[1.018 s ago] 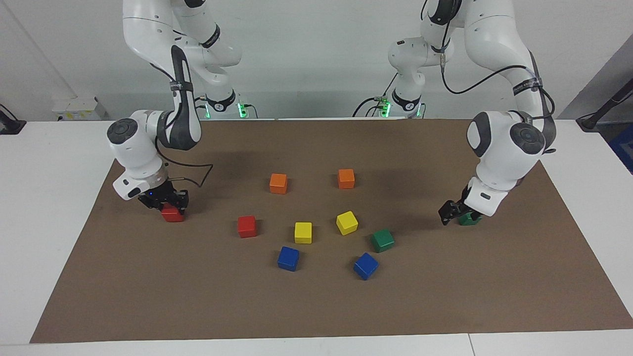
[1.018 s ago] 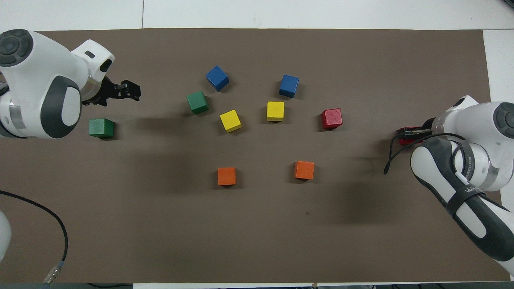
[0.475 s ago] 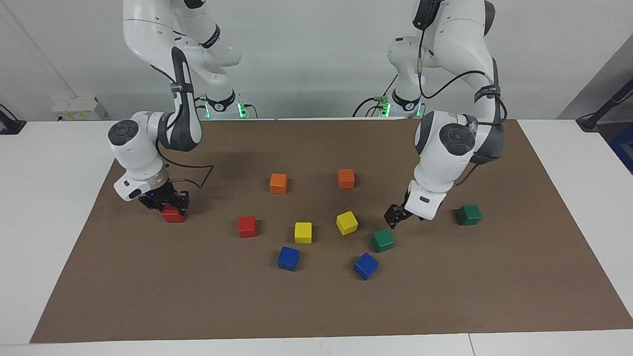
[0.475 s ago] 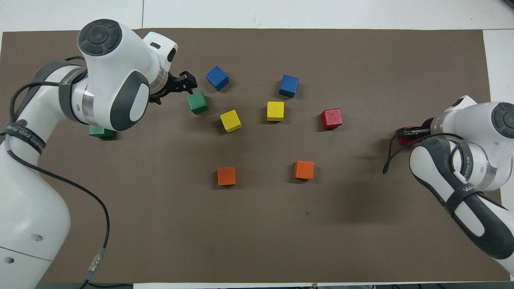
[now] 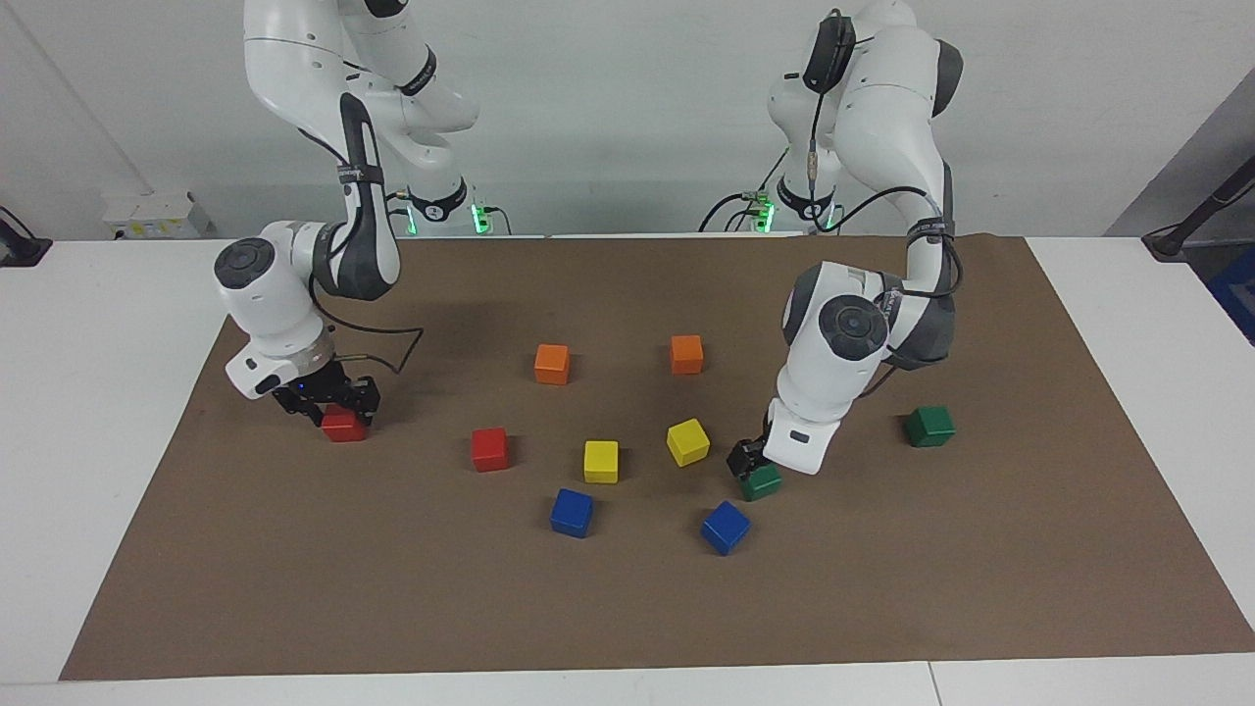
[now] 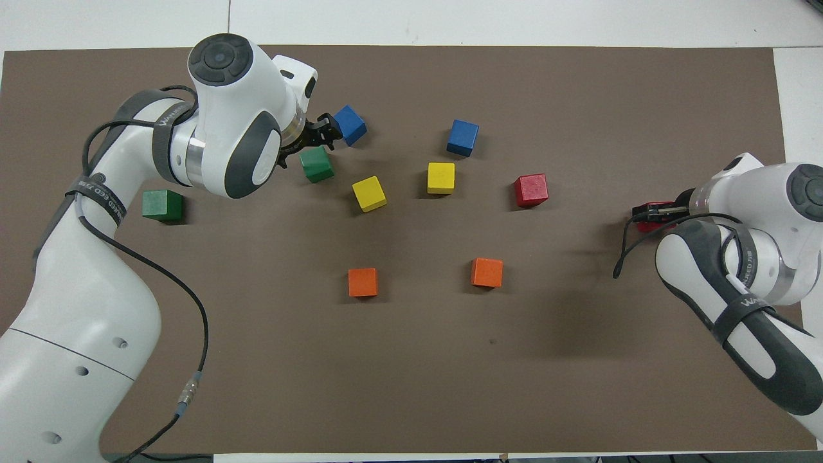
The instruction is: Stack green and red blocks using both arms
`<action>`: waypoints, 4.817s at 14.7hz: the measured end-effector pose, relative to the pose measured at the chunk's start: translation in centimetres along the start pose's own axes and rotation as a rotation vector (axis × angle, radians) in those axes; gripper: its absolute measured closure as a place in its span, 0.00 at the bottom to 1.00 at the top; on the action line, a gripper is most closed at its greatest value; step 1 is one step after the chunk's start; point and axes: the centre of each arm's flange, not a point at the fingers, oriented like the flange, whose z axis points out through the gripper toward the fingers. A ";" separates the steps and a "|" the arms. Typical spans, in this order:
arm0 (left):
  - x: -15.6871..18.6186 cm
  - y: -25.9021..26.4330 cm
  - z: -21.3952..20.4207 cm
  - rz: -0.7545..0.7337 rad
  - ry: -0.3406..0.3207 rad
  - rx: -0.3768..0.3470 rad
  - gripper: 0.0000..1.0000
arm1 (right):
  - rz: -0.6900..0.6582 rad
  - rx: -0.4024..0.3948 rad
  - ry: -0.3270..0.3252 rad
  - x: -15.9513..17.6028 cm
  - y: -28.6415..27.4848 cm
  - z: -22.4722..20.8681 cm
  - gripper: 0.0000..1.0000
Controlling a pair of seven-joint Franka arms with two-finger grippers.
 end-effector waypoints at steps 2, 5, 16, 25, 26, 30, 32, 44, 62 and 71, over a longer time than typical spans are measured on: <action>-0.2 0.3 0.1 -0.004 0.005 0.007 0.00 | 0.000 -0.001 0.005 0.2 0.0 -0.2 0.10; -0.1 0.4 0.9 -0.028 0.030 0.010 0.00 | -0.001 -0.001 0.013 1.1 0.1 -1.2 0.10; -1.0 0.2 5.1 -0.066 0.030 0.005 0.00 | -0.084 0.023 0.061 7.8 -4.4 -14.4 0.00; -1.1 0.2 5.4 -0.072 0.032 0.003 0.07 | -0.085 0.031 0.039 8.4 -8.2 -13.5 0.00; -1.2 0.2 5.4 -0.072 0.030 0.005 0.19 | -0.070 0.031 0.033 8.4 -7.9 -13.3 0.00; -1.2 -0.3 5.4 -0.076 0.005 0.039 0.45 | -0.016 0.037 0.032 8.3 -10.6 -13.4 0.00; -0.7 -0.8 4.4 -0.086 0.002 0.052 0.45 | -0.013 0.042 0.031 8.3 -13.5 -13.3 0.00; 4.3 -20.3 -5.9 0.253 -0.099 0.122 0.45 | 0.020 0.056 0.031 10.2 -22.1 -8.2 0.00; 3.2 -28.9 -2.8 0.281 -0.026 0.035 0.45 | 0.054 0.021 -0.056 6.8 -23.0 -0.4 0.00; 3.1 -29.0 -2.2 0.292 -0.011 0.028 0.45 | -0.045 0.025 -0.034 5.5 -22.9 1.0 0.00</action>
